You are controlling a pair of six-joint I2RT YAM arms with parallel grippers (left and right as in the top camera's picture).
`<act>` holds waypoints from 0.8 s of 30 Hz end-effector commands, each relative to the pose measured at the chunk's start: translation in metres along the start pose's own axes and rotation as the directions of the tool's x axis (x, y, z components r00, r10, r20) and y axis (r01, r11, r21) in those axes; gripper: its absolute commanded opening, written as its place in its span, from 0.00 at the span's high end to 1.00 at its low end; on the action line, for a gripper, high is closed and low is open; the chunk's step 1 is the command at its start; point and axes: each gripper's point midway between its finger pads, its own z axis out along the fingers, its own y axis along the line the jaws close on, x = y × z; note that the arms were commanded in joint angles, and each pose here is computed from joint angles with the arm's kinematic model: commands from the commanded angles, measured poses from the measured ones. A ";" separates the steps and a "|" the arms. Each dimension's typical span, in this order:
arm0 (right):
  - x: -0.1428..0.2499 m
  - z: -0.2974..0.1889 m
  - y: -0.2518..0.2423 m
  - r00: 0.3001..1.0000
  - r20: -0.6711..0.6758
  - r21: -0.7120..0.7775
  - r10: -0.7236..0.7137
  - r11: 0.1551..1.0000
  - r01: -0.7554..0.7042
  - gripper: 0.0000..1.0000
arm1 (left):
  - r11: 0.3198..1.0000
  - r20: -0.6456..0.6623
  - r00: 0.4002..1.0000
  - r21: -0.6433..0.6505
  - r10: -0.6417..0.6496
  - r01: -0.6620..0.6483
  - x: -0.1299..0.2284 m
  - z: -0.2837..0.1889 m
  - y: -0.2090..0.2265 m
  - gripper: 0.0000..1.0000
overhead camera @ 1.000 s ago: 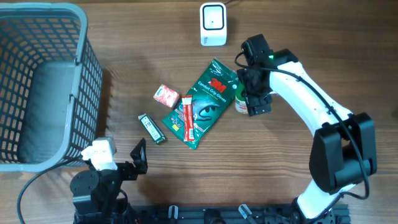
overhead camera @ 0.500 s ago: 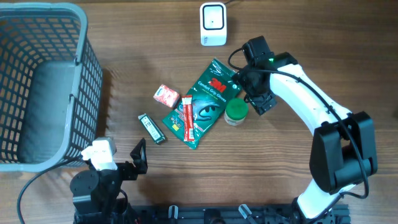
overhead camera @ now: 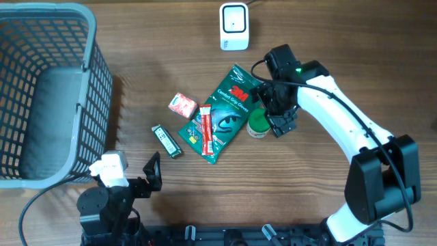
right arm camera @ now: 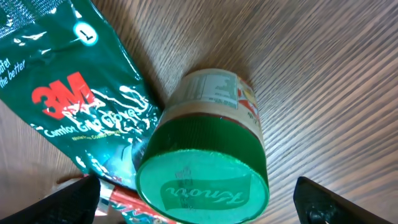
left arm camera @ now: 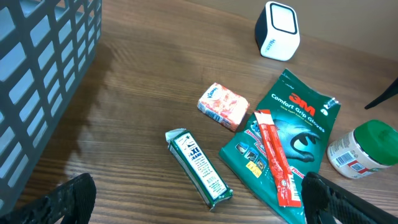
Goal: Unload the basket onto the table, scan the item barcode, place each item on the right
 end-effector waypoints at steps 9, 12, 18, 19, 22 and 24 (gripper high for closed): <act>-0.004 0.065 -0.007 0.990 -0.024 -0.021 -0.136 0.990 0.136 0.11 | 1.000 -0.007 1.000 0.021 -0.002 0.002 0.003 0.001 -0.003 0.00; -0.002 0.071 -0.010 0.988 -0.042 -0.009 -0.146 0.989 0.145 0.30 | 1.000 -0.007 1.000 0.021 -0.002 0.002 0.003 0.001 -0.003 0.00; 0.023 0.066 -0.004 0.916 -0.177 -0.105 -0.361 0.932 0.347 0.37 | 1.000 -0.006 1.000 0.021 -0.002 0.002 0.003 0.001 -0.003 0.00; 0.032 0.061 -0.001 0.866 -0.230 -0.175 -0.443 0.895 0.411 0.37 | 1.000 -0.007 1.000 0.021 -0.002 0.002 0.003 0.001 -0.003 0.00; 0.055 0.029 0.012 0.708 -0.372 -0.454 -0.600 0.783 0.425 0.38 | 1.000 -0.007 1.000 0.021 -0.002 0.002 0.003 0.001 -0.003 0.00; 0.059 0.004 0.016 0.642 -0.434 -0.584 -0.632 0.740 0.334 0.38 | 1.000 -0.007 1.000 0.021 -0.002 0.002 0.003 0.001 -0.003 0.00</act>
